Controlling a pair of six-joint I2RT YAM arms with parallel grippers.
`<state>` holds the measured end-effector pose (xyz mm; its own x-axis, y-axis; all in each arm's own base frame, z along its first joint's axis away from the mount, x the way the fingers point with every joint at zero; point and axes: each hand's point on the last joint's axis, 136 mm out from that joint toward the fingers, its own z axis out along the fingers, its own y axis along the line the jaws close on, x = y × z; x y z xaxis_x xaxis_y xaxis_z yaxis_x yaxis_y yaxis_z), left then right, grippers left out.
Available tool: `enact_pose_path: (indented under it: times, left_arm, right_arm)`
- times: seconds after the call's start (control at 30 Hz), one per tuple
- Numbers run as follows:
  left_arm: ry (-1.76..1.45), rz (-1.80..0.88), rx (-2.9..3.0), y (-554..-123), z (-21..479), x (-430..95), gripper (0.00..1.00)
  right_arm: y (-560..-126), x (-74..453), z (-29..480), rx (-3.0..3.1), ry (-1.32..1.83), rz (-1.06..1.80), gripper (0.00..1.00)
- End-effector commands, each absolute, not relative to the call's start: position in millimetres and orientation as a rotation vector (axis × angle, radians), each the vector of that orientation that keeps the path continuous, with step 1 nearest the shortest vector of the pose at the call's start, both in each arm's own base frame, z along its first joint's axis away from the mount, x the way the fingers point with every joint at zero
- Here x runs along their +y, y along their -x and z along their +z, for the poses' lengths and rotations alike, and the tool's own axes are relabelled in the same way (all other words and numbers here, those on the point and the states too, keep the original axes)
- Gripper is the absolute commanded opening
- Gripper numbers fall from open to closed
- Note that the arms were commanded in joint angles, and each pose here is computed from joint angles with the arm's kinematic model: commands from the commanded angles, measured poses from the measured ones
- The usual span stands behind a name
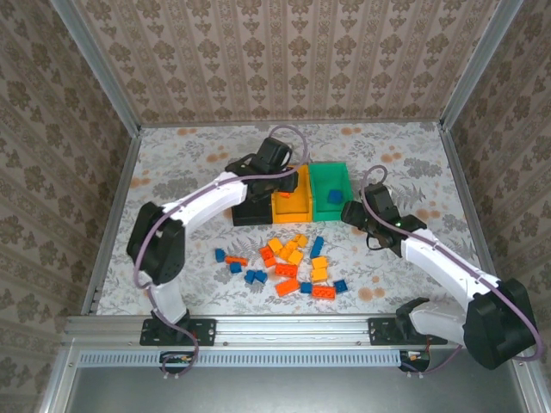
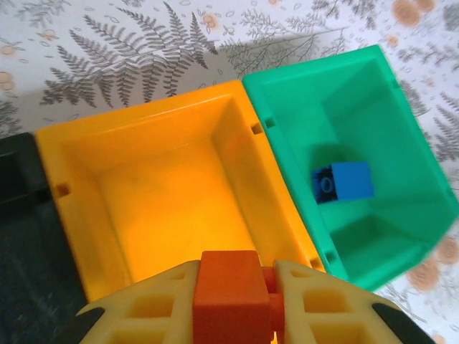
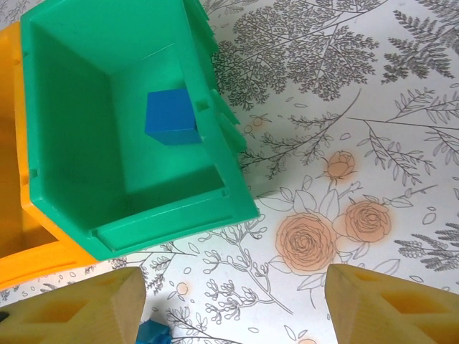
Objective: Sort the legos into containers by color
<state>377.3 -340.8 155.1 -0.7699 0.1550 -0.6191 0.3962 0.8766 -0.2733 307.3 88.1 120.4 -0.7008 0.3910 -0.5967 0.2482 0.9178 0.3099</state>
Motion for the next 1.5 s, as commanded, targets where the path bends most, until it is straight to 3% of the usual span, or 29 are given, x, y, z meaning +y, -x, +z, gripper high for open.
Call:
enact_pose_path:
  times: [0.0, 0.2, 0.27, 0.37, 0.43, 0.63, 0.8, 1.2, 1.47]
  left_arm:
    - [-0.461, -0.496, 2.459, -388, 142, -353, 0.18]
    - [-0.414, -0.458, 2.498, -413, 117, -355, 0.20]
    - [-0.398, -0.481, 2.497, -416, 119, -358, 0.31]
    - [-0.392, -0.504, 2.468, -416, 131, -363, 0.56]
    - [-0.386, -0.523, 2.450, -414, 141, -364, 0.66]
    - [-0.357, -0.625, 2.347, -398, 199, -356, 0.78]
    - [-0.342, -0.691, 2.264, -362, 239, -330, 1.00]
    - [-0.148, -0.595, 2.245, -262, 214, -209, 1.00]
    - [0.033, -0.525, 2.255, -237, 176, -156, 1.00]
  right_arm:
    - [-297, 79, 118, 2.390, -0.481, 0.246, 0.69]
    - [-292, 79, 118, 2.377, -0.508, 0.279, 0.69]
    - [-292, 79, 120, 2.365, -0.518, 0.291, 0.69]
    - [-291, 81, 124, 2.356, -0.511, 0.309, 0.70]
    - [-292, 82, 128, 2.355, -0.494, 0.318, 0.71]
    - [-292, 91, 132, 2.382, -0.413, 0.346, 0.72]
    - [-290, 100, 131, 2.398, -0.359, 0.394, 0.71]
    - [-260, 146, 96, 2.599, -0.093, 0.393, 0.71]
    - [-270, 188, 74, 2.639, -0.115, 0.377, 0.71]
